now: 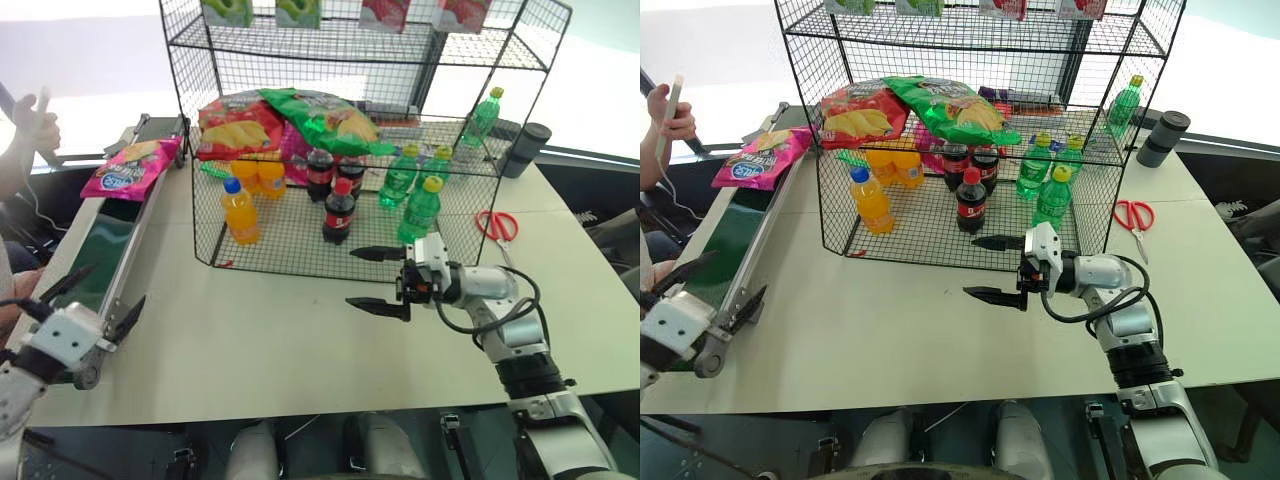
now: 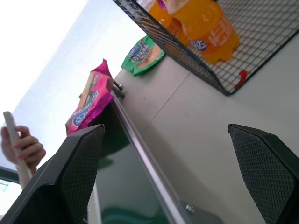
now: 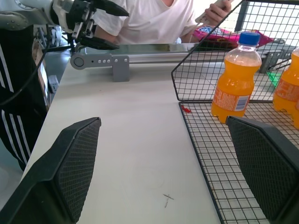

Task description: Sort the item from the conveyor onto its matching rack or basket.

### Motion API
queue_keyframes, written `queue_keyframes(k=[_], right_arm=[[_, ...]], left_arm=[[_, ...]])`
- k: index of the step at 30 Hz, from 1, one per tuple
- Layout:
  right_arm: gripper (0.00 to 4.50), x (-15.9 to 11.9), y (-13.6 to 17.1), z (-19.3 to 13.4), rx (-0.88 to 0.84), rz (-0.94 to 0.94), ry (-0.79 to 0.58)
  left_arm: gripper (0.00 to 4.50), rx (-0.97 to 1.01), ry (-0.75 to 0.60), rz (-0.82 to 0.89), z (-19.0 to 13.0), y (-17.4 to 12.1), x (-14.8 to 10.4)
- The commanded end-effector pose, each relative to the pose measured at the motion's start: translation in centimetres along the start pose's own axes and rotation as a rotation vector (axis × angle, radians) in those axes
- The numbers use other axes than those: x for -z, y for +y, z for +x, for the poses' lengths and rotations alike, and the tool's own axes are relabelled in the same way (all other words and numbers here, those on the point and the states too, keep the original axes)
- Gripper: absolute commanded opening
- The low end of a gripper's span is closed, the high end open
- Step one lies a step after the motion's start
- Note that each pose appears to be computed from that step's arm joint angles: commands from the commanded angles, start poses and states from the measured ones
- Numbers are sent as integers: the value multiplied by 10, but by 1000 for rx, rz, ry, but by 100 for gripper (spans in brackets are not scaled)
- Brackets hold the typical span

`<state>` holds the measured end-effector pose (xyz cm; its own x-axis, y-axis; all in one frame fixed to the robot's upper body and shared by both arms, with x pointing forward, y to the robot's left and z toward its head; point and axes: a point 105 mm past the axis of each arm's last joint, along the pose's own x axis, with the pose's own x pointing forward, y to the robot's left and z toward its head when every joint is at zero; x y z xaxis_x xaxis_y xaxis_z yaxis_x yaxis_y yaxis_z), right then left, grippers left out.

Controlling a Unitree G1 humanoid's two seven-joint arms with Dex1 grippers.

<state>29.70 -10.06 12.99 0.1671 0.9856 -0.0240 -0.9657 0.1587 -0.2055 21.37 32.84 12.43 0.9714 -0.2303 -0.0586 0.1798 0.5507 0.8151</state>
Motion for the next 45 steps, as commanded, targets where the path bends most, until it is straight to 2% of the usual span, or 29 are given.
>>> queue_keyframes(k=[1, 6, 11, 16, 33, 45], right_arm=[[447, -10, -1, 5, -21, -33, -32], [447, -9, 5, 14, -57, -17, -53], [447, -10, 5, 18, -68, -16, -62], [447, -15, 7, 21, -91, -15, -81], [447, -27, 16, 32, -115, 33, -147], [447, -27, 15, 30, -104, 26, -132]], left_arm=[[450, -48, 51, 182, -27, 16, 11], [450, -145, 189, 270, -68, 40, 40], [450, -110, 240, 286, -87, 33, 56], [450, -71, 217, 290, -84, 25, 57], [450, -60, 187, 312, -58, 28, 58], [450, -61, 179, 290, -46, 26, 57]])
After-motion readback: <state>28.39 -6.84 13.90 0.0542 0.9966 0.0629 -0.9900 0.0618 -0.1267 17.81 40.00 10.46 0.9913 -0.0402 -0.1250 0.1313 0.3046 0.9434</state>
